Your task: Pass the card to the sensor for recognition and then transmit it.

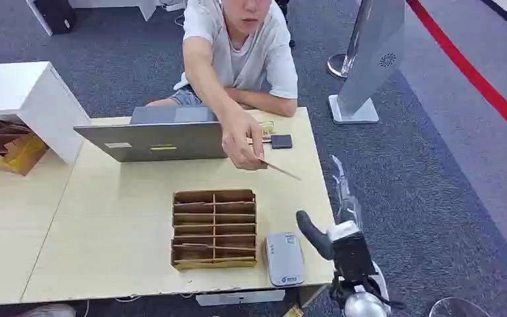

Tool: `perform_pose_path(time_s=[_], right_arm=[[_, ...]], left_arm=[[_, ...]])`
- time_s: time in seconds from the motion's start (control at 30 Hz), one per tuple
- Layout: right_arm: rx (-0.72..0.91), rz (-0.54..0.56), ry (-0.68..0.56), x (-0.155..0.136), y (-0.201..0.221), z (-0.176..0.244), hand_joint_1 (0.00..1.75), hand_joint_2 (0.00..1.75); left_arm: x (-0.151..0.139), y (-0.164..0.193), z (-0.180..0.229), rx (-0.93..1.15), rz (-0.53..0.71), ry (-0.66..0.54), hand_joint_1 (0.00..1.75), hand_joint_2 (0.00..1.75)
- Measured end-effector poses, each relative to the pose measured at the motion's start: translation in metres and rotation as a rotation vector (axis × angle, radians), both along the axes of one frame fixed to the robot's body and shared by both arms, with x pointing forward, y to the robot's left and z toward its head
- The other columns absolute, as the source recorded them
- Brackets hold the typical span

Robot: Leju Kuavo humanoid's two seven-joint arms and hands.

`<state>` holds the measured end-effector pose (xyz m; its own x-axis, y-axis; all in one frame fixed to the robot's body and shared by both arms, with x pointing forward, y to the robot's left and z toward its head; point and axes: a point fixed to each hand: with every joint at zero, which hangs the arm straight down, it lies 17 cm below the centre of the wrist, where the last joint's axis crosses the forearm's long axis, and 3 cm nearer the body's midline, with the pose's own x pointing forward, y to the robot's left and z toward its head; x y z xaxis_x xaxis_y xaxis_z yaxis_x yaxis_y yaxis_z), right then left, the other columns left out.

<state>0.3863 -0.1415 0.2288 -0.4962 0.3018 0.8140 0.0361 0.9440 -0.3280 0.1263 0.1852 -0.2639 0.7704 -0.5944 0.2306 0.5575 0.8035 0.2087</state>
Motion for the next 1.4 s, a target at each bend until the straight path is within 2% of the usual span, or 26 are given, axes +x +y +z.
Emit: perform_pose_path(time_s=[0.1, 0.23, 0.6, 1.2, 1.23, 1.27, 1.3, 1.33, 1.4], right_arm=[[-0.143, -0.049, -0.119, -0.002, 0.011, 0.036, 0.00, 1.75], [-0.320, -0.135, -0.260, -0.010, 0.022, 0.064, 0.00, 1.75], [-0.724, -0.327, -0.497, -0.015, 0.046, 0.087, 0.00, 1.75], [-0.857, -0.363, -0.518, -0.009, 0.050, 0.073, 0.00, 1.75], [-0.860, -0.362, -0.514, -0.009, 0.050, 0.072, 0.40, 1.75], [-0.860, -0.360, -0.512, -0.008, 0.049, 0.071, 1.01, 1.75], [-0.860, -0.357, -0.507, -0.008, 0.049, 0.070, 1.40, 1.75], [-0.860, -0.356, -0.505, -0.008, 0.049, 0.070, 1.57, 1.75], [-0.860, -0.353, -0.502, -0.007, 0.049, 0.069, 1.73, 1.75]], left_arm=[[0.000, -0.002, 0.000, -0.008, 0.003, -0.002, 0.00, 0.00], [-0.001, -0.003, 0.000, -0.013, 0.007, 0.001, 0.00, 0.00], [-0.003, -0.004, 0.000, -0.017, 0.012, 0.009, 0.00, 0.00], [-0.004, -0.004, 0.000, -0.013, 0.004, 0.011, 0.00, 0.00], [-0.004, -0.005, 0.000, -0.013, 0.005, 0.012, 0.00, 0.00], [-0.004, -0.005, 0.000, -0.013, 0.006, 0.012, 0.00, 0.00], [-0.004, -0.005, 0.000, -0.013, 0.007, 0.013, 0.00, 0.00], [-0.004, -0.005, 0.000, -0.013, 0.006, 0.013, 0.00, 0.00], [-0.004, -0.005, 0.000, -0.011, 0.002, 0.012, 0.00, 0.00]])
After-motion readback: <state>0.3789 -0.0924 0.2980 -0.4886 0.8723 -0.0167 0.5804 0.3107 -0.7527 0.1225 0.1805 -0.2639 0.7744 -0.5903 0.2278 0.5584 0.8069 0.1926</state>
